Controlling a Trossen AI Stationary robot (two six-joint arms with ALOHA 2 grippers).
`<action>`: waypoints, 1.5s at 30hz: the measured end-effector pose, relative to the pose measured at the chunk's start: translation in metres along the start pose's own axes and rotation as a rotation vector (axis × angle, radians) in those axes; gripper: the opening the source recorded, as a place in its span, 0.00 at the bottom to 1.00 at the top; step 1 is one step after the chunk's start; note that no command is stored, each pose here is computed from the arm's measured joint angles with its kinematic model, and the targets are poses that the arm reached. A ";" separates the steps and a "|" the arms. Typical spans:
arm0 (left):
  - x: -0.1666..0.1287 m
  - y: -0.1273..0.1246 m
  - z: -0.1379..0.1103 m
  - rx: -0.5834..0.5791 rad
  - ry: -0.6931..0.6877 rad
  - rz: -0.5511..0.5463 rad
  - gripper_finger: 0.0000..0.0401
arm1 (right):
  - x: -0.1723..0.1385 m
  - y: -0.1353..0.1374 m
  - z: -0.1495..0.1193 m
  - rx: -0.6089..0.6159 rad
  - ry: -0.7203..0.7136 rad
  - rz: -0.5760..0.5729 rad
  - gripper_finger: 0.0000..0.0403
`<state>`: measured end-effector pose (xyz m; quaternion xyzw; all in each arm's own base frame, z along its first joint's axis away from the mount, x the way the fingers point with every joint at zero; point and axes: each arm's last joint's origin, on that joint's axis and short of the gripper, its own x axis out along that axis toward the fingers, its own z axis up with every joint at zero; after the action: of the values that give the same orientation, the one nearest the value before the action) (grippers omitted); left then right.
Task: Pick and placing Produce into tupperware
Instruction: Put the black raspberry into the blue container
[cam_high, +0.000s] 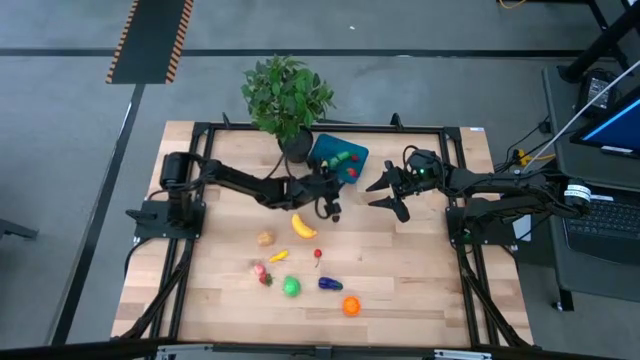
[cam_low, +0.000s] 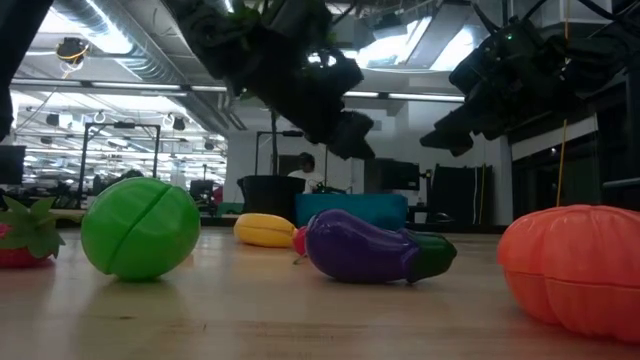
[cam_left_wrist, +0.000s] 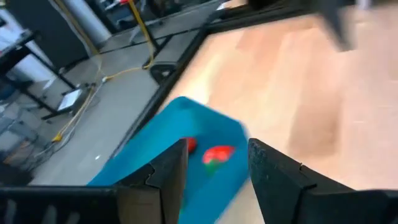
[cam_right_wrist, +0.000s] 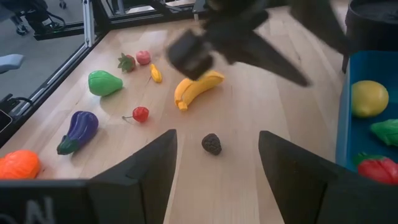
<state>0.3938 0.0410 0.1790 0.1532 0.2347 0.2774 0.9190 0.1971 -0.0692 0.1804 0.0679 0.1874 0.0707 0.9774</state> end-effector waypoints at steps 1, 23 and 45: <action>-0.004 -0.004 0.002 0.005 -0.008 -0.013 0.40 | 0.000 0.000 0.000 0.001 0.002 0.000 0.57; -0.091 -0.034 -0.013 -0.065 -0.147 -0.384 0.39 | 0.000 0.000 0.000 0.005 0.001 0.001 0.57; -0.196 0.006 -0.067 -0.173 -0.396 -0.783 0.39 | 0.001 0.003 0.001 -0.005 -0.009 0.014 0.57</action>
<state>0.2123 -0.0587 0.1929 0.0257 0.0704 -0.1077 0.9914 0.1986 -0.0664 0.1815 0.0669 0.1824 0.0777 0.9779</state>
